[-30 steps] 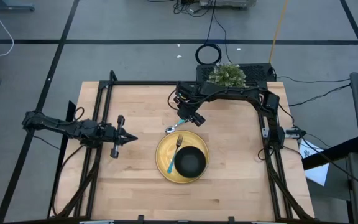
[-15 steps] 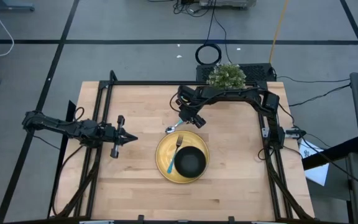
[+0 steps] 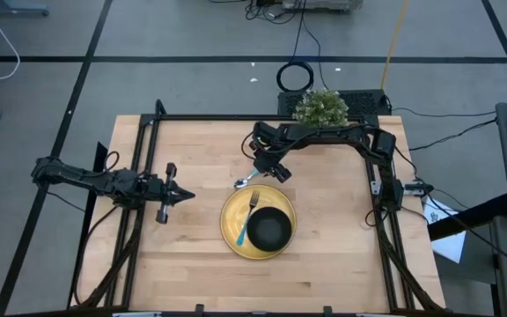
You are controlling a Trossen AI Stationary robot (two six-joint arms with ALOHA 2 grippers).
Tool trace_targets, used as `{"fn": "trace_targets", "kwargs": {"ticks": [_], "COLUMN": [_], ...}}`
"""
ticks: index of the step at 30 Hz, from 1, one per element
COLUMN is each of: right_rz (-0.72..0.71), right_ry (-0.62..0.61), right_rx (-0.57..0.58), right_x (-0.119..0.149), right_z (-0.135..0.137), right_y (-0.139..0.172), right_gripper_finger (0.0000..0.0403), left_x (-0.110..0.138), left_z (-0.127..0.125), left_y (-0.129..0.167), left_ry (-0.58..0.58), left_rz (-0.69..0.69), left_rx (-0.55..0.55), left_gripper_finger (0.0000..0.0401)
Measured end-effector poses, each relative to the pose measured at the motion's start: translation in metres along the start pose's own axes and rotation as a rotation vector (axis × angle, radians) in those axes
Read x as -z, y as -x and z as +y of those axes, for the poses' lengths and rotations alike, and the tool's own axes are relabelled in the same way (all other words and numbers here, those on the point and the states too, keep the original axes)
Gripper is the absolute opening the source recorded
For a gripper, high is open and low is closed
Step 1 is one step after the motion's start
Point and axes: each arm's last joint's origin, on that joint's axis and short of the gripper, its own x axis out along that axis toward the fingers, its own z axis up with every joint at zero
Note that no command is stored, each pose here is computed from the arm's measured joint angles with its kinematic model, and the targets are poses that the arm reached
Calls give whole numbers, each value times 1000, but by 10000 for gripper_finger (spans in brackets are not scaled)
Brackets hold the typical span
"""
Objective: Set table place
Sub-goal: Put the spoon into the top black bowl
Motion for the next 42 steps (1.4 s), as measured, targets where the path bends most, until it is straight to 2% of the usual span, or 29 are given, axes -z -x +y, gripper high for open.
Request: {"fn": "trace_targets", "kwargs": {"ticks": [6, 16, 31, 39, 42], "right_rz": [30, 33, 20, 152, 148], "right_ry": [-2, -95, -135, -198, -195], "right_rx": [27, 31, 7, -48, -38], "right_x": [7, 26, 29, 34, 34], "right_z": [2, -7, -7, 2, 1], "right_y": [-5, -4, -8, -5, -5], "right_gripper_finger": [215, 215, 215, 215, 215], "left_x": [0, -1, -1, -1, -1], "left_z": [0, 0, 0, 0, 0], "left_y": [0, 0, 0, 0, 0], "left_ry": [2, 5, -6, -10, -24], "left_rz": [-3, -11, -11, -10, -10], "left_rx": [0, 0, 0, 0, 0], "left_gripper_finger": [8, 8, 8, 8, 8]}}
